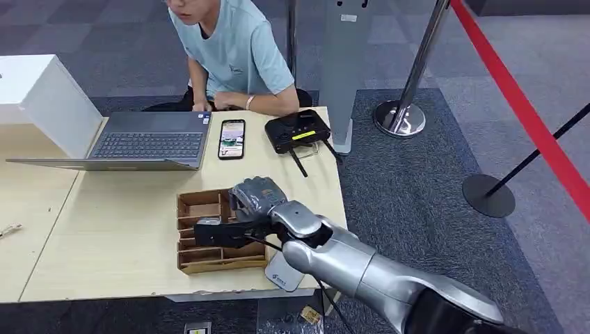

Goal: Pass the card to the sensor for recognition and then transmit it.

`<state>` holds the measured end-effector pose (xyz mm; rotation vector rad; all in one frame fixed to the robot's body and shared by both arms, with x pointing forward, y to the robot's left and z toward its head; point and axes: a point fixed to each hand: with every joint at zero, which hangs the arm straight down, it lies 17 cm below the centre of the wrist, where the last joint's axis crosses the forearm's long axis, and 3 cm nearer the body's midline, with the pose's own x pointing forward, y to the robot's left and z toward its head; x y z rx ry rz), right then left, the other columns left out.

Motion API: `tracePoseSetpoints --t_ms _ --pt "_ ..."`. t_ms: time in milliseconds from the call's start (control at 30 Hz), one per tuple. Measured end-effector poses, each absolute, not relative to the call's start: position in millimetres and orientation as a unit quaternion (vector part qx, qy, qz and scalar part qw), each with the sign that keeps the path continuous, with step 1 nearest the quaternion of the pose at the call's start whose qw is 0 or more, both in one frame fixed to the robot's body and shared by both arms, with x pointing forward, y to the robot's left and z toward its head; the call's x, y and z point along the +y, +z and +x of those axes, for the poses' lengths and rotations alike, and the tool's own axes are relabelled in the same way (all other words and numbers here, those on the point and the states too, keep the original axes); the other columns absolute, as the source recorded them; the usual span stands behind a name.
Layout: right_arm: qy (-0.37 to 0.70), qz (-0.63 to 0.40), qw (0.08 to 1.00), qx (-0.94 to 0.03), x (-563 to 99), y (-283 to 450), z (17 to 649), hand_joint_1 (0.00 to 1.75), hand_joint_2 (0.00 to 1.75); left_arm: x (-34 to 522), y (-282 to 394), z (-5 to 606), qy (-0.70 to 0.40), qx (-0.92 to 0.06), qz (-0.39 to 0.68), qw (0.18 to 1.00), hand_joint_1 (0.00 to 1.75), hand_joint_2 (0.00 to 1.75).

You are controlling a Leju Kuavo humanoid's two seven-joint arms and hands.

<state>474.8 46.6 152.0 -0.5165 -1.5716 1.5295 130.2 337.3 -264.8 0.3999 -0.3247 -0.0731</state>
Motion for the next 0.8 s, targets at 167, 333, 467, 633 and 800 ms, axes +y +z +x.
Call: tracePoseSetpoints --t_ms 167,333,467,633,800 --pt "0.619 -0.201 0.434 -0.623 49 142 471 0.68 1.75 336 -265 130 -0.036 -0.158 0.197 0.967 0.0 0.0" --pt "0.623 -0.196 0.439 -0.617 49 131 468 0.65 1.75 335 -265 130 -0.037 -0.158 0.196 0.967 0.0 0.0" --pt "0.625 -0.195 0.442 -0.613 49 126 467 0.61 1.75 335 -265 129 -0.037 -0.157 0.196 0.967 0.0 0.0" --pt "0.627 -0.194 0.444 -0.61 49 122 467 0.61 1.75 335 -265 129 -0.036 -0.157 0.196 0.967 0.0 0.0" --pt "0.628 -0.195 0.446 -0.607 47 118 468 1.15 1.75 335 -265 129 -0.035 -0.157 0.196 0.967 0.0 0.0"
